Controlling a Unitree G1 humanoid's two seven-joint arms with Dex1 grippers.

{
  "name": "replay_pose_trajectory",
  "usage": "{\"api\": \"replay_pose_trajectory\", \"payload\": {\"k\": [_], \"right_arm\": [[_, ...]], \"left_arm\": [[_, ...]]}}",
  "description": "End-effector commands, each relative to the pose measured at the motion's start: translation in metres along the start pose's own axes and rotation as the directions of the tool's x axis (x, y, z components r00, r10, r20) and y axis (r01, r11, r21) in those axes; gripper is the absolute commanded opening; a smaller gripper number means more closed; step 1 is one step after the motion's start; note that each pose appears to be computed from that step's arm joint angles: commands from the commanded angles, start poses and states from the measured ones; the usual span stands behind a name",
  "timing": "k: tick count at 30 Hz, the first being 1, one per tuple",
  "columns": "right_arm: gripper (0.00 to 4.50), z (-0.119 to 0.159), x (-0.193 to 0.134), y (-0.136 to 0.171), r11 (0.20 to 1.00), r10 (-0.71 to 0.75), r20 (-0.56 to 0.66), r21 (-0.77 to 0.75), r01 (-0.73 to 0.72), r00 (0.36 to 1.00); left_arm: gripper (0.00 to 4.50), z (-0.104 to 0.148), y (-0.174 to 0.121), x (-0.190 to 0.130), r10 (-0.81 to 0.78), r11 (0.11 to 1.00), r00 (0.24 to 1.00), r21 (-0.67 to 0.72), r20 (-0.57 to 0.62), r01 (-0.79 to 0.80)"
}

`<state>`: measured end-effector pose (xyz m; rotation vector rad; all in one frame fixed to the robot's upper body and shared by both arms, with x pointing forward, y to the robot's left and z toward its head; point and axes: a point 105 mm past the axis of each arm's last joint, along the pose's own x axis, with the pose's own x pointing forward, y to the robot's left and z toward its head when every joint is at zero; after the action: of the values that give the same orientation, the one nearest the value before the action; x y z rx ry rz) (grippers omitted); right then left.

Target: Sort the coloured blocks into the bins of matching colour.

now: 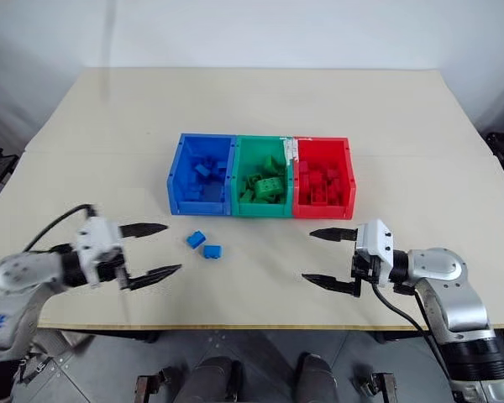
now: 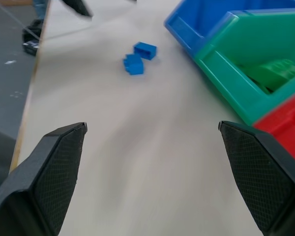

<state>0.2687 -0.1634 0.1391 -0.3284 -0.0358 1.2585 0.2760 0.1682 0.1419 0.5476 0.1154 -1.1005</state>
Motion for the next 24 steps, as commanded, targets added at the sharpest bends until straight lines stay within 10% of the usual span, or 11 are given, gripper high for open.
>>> {"api": "replay_pose_trajectory", "payload": {"k": [1, 10, 24], "right_arm": [[4.50, 0.008, -0.008, -0.001, 0.999, -0.024, -0.003, -0.040, 0.024, 1.000], [4.50, 0.007, -0.014, 0.009, 0.995, -0.099, -0.012, -0.026, 0.098, 0.995], [4.50, 0.011, -0.012, 0.013, 0.992, -0.126, -0.014, -0.030, 0.125, 0.992]], "left_arm": [[4.49, 0.000, 0.006, 0.022, -0.063, 0.995, 0.997, 0.078, -0.052, 0.066], [4.49, -0.015, 0.015, 0.046, -0.176, 0.974, 0.960, 0.101, -0.217, 0.201], [0.95, -0.019, 0.006, 0.057, -0.226, 0.964, 0.958, 0.100, -0.178, 0.246]]}}
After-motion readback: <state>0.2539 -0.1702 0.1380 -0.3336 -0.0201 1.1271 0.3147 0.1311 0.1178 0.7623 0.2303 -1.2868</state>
